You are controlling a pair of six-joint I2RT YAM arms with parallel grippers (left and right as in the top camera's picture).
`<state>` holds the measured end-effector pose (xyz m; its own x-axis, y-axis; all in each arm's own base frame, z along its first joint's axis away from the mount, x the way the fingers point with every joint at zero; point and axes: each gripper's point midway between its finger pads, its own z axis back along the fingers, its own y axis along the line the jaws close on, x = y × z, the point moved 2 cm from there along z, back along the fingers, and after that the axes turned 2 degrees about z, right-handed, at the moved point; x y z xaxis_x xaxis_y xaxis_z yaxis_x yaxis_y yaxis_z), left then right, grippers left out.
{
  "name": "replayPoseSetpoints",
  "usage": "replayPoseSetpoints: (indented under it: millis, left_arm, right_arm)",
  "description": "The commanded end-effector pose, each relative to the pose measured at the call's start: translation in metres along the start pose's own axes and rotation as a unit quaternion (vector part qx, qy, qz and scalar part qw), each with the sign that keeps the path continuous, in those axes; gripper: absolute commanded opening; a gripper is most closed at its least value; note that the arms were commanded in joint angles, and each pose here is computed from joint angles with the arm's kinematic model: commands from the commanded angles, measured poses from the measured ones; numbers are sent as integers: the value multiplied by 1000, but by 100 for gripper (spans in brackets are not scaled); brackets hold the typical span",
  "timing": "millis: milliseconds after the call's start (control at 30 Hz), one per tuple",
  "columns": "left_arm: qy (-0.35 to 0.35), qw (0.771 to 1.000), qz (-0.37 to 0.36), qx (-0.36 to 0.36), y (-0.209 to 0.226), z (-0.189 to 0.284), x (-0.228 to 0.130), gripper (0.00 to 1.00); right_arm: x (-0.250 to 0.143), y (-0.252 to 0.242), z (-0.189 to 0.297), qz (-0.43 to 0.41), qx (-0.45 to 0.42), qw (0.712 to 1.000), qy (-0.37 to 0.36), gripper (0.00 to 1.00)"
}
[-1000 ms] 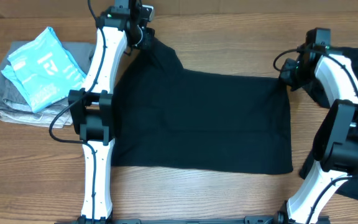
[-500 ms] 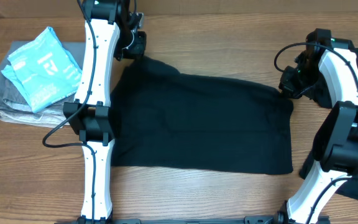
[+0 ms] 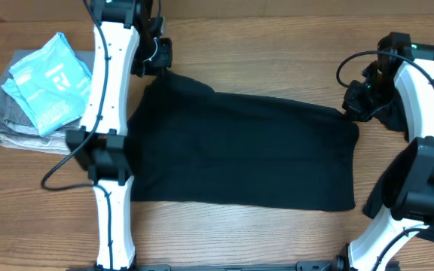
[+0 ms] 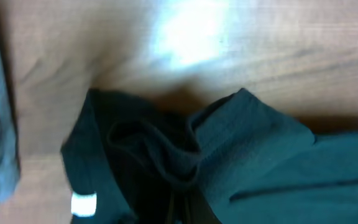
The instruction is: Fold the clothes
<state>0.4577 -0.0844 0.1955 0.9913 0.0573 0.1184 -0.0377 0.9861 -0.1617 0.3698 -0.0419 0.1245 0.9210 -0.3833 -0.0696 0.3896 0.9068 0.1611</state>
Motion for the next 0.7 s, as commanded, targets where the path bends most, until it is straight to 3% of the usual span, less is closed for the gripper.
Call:
replayPoseSetpoints:
  millis: [0, 300, 667]
  left_arm:
    - [20, 999, 15, 23, 8, 15, -27, 4]
    - [165, 981, 56, 83, 43, -35, -92, 4]
    - [236, 964, 60, 102, 55, -68, -127, 4]
  right_arm:
    - [-2, 2, 12, 3, 5, 1000, -11, 4]
    - [-29, -8, -12, -8, -8, 999, 50, 4]
    - [-71, -25, -19, -38, -40, 995, 82, 4]
